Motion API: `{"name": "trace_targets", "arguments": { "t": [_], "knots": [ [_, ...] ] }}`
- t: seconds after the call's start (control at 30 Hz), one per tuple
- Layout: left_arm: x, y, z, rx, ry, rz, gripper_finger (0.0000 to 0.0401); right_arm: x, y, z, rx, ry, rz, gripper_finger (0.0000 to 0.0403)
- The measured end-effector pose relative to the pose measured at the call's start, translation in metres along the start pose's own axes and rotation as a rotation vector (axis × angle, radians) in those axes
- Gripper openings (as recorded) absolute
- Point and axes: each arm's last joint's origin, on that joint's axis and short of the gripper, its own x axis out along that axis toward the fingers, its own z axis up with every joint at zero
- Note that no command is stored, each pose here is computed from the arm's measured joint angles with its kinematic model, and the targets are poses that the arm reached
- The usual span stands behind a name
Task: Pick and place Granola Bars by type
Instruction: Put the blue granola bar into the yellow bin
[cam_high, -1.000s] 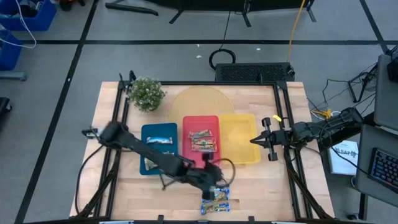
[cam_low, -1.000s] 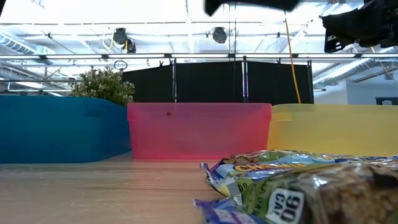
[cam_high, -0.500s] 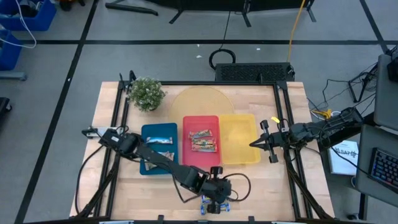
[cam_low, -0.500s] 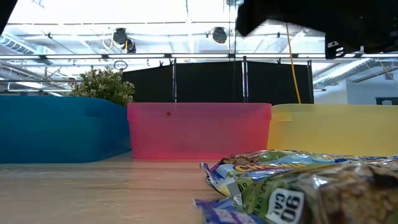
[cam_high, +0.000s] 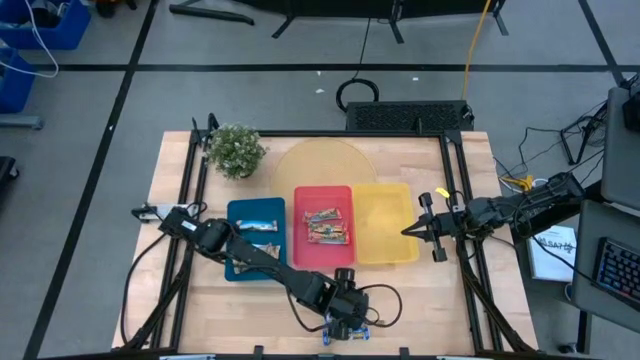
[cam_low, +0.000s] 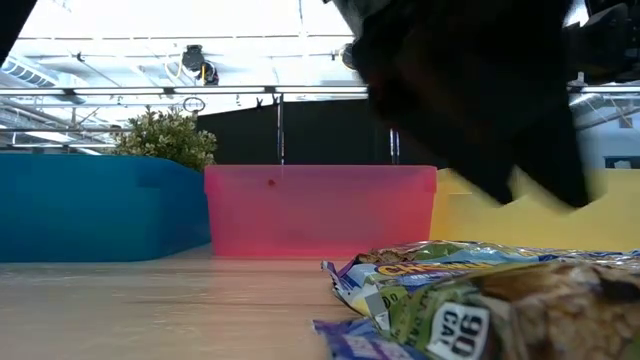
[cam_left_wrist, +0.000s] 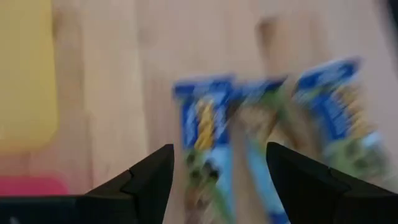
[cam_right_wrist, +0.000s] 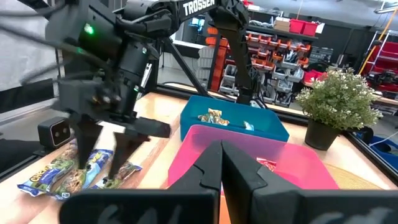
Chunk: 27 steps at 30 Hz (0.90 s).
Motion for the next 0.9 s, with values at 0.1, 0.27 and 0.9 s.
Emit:
{"name": "trace_targets", "arguments": {
  "t": [0.1,0.27,0.9],
  "knots": [
    [0.002,0.003,-0.004,-0.009,0.036,0.025,0.0262,0.000,0.000,0.000,0.002,0.001,0.000,0.0000],
    [0.002,0.006,-0.009,-0.006,0.098,0.034,0.0262,0.000,0.000,0.000,0.002,0.002,0.000,0.0000],
    [0.036,0.001,-0.026,0.027,0.167,0.010,0.0247,0.000,0.000,-0.002,0.000,0.020,0.001,0.0000]
  ]
}}
